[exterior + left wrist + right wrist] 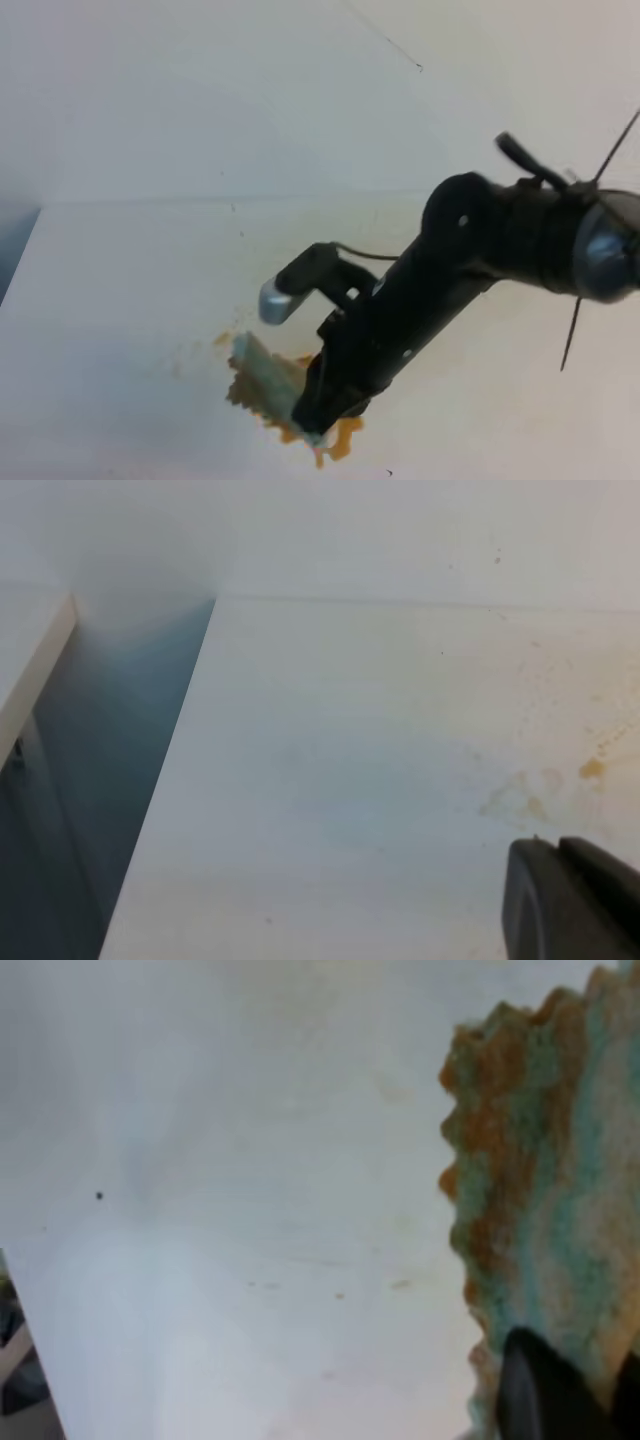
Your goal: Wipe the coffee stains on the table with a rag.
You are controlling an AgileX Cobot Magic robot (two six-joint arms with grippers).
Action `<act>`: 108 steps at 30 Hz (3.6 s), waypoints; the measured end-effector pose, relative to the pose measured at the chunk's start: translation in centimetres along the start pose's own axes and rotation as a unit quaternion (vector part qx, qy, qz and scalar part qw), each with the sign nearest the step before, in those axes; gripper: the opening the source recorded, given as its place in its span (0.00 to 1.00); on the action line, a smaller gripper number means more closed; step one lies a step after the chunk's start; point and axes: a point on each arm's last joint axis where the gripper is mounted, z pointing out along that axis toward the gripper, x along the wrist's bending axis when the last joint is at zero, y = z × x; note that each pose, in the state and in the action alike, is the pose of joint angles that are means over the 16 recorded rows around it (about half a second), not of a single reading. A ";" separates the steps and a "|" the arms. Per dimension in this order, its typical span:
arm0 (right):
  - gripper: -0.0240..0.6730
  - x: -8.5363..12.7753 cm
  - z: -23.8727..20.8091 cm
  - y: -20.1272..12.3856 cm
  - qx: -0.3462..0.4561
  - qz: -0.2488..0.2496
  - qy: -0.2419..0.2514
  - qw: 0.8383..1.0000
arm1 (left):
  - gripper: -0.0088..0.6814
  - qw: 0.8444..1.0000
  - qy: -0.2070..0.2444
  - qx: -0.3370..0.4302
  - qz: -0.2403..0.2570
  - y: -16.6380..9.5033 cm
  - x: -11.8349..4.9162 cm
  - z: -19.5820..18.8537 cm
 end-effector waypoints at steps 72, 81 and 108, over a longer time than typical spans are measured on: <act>0.08 -6.7 5.0 0.4 0.140 -0.180 -0.094 0.969 | 0.01 1.000 0.000 0.000 0.000 0.0 0.0 0.0; 0.08 -2.9 5.8 -1.4 0.137 -0.187 -0.042 0.972 | 0.01 1.000 0.000 0.000 0.000 0.0 0.0 0.0; 0.08 -0.7 6.3 -0.4 -0.110 -0.056 -0.091 0.988 | 0.01 1.000 0.000 0.000 0.000 0.0 0.0 0.0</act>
